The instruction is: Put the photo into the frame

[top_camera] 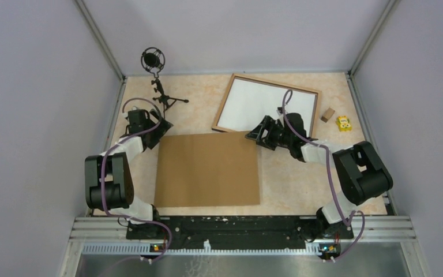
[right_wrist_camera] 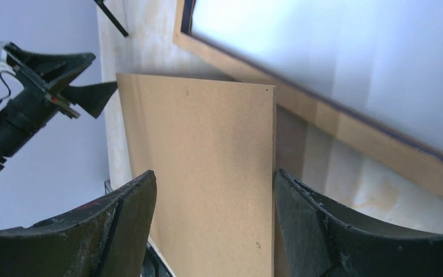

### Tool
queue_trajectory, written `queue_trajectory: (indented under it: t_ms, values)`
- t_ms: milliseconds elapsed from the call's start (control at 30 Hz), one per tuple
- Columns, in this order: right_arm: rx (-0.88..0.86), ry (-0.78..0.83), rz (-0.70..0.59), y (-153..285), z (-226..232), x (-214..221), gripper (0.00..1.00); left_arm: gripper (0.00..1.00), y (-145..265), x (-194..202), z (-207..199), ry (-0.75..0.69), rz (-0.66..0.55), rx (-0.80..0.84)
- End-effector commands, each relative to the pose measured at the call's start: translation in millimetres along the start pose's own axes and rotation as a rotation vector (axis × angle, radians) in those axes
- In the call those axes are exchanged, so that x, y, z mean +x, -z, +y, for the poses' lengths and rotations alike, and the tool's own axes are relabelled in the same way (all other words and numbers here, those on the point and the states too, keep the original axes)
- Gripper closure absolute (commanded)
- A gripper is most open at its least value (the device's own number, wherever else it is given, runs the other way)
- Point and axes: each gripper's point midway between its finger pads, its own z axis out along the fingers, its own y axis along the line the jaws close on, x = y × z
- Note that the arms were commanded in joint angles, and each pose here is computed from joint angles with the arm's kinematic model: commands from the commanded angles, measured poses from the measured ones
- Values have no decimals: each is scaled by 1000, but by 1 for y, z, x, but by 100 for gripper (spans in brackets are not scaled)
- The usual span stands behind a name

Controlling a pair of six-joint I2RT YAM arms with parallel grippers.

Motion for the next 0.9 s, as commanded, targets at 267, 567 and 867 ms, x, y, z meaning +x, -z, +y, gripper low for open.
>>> queue_trajectory:
  t_ms: [267, 567, 867]
  values:
    - [-172, 163, -81, 25, 58, -69, 28, 2, 55, 25, -108, 74, 218, 456]
    - [-172, 206, -124, 37, 81, -106, 28, 2, 95, 5, -174, 36, 207, 630]
    - [-186, 266, -186, 60, 120, -142, 28, 2, 134, -11, -222, -6, 184, 760]
